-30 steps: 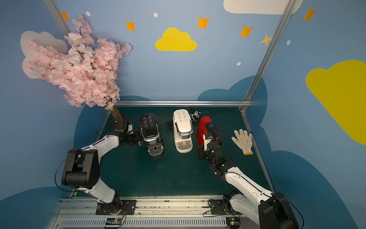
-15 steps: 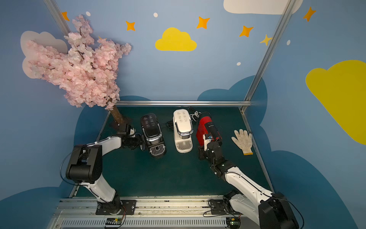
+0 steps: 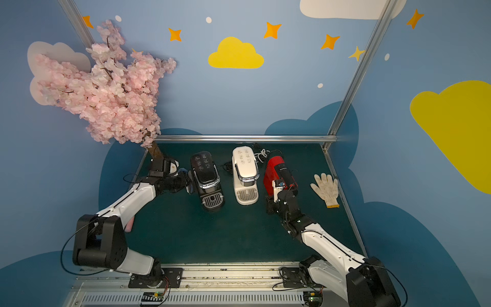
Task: Wipe the surface of a coffee machine
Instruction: Wipe the dirt from the surface of the coffee machine.
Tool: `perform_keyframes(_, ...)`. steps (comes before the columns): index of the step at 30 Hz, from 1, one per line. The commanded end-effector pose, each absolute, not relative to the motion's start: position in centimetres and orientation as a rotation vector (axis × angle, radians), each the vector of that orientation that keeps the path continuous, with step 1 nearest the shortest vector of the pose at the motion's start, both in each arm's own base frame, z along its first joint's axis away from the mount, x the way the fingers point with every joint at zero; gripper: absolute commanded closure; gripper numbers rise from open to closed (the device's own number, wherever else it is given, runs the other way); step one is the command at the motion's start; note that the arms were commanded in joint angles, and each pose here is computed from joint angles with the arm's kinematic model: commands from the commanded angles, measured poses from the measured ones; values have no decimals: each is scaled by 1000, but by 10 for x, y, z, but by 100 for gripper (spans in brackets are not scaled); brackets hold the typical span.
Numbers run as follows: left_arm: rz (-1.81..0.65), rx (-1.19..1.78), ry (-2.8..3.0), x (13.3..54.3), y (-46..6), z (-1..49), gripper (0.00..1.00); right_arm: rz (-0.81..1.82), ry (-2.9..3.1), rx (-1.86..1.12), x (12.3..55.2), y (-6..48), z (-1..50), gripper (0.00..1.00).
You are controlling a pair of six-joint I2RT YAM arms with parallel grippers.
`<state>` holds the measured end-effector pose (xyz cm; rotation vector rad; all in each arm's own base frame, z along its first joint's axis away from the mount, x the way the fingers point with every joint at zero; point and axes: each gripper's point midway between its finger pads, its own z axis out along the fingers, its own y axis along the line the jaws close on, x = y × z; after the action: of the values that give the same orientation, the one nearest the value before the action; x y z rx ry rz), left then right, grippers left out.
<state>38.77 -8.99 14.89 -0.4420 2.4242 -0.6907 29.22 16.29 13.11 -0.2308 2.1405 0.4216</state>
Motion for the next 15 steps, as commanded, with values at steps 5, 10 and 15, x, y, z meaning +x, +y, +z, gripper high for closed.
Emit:
perform_keyframes(5, -951, -479, 2338, 357, -127, 163, 97, 442, 2118, -228, 298, 169, 144, 66)
perform_keyframes(10, -1041, -623, 2297, 343, -135, 138, 97, 453, 2117, -230, 297, 170, 144, 66)
perform_keyframes(15, -1111, -722, 2273, 344, -144, 118, 97, 454, 2119, -228, 298, 171, 144, 66)
